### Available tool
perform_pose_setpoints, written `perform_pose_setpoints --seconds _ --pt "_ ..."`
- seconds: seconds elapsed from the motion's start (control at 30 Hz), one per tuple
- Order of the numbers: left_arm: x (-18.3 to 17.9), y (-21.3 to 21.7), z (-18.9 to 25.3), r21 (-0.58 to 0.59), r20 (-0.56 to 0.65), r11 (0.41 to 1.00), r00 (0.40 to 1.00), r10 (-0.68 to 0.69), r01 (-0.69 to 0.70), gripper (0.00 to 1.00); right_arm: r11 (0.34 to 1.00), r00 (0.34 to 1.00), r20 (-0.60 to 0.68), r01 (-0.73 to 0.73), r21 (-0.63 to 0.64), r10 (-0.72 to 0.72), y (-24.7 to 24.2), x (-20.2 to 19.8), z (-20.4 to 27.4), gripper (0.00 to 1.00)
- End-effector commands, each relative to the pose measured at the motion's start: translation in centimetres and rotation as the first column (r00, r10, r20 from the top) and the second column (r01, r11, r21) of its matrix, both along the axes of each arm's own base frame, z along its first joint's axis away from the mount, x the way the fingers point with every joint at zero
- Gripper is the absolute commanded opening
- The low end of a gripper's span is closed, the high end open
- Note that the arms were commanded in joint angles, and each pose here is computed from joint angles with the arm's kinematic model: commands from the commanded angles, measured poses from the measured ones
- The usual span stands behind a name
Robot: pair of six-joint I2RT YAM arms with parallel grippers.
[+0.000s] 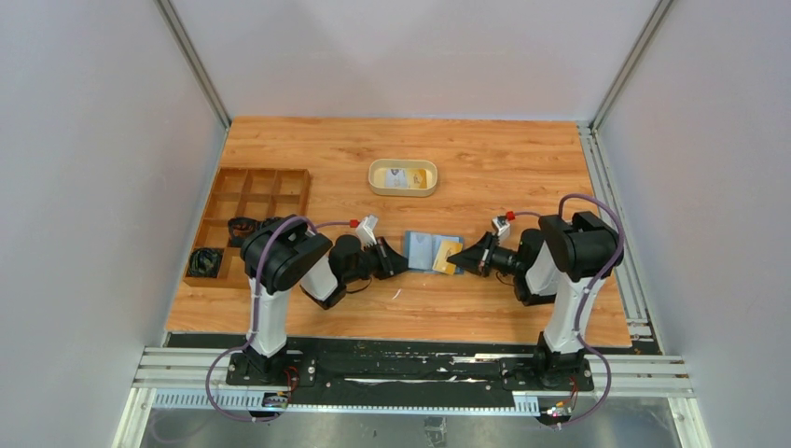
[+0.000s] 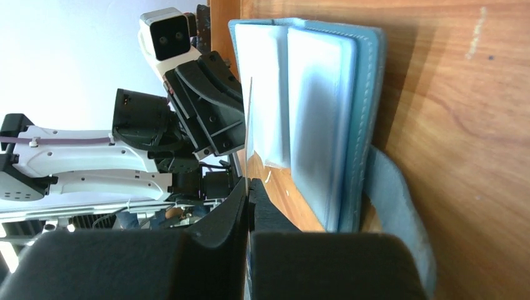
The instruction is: Take the credit cards out of the card holder
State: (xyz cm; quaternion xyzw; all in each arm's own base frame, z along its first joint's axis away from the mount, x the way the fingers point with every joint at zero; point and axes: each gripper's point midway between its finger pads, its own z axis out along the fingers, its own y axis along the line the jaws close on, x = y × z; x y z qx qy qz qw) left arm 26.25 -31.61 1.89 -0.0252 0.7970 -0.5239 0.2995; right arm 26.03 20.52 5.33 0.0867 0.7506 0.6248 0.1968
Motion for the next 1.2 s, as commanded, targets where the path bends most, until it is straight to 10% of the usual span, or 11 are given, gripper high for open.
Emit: perform_pose_setpoints --seconds 0.0,0.23,0.4,0.83,1.17 --pt "-2.4 3.3 -5.8 0.195 -0.146 0.981 0.988 0.051 -0.022 0.00 0.999 0.996 0.078 -0.039 0.008 0.038 -0.4 -0.4 1.8 0.00" --pt "-1.6 3.7 -4.1 0.206 -0.137 0.978 0.988 0.065 -0.036 0.00 0.998 0.986 0.165 -0.016 -0.054 0.025 0.3 3.6 6.6 0.00" --pt "-0.6 4.4 -3.1 0.311 -0.107 0.949 0.991 0.082 -0.045 0.00 0.905 0.947 0.304 0.035 -0.425 0.106 0.7 7.8 11.6 0.00" --pt "1.4 5.6 -0.5 0.421 -0.094 0.906 0.991 0.091 -0.044 0.00 0.879 0.949 0.283 0.013 -0.477 0.140 3.4 18.7 19.2 0.00" --pt "2.0 8.9 0.2 0.486 -0.077 0.871 0.989 0.123 -0.070 0.00 0.839 0.963 0.232 0.010 -0.543 0.139 6.4 23.1 15.4 0.00"
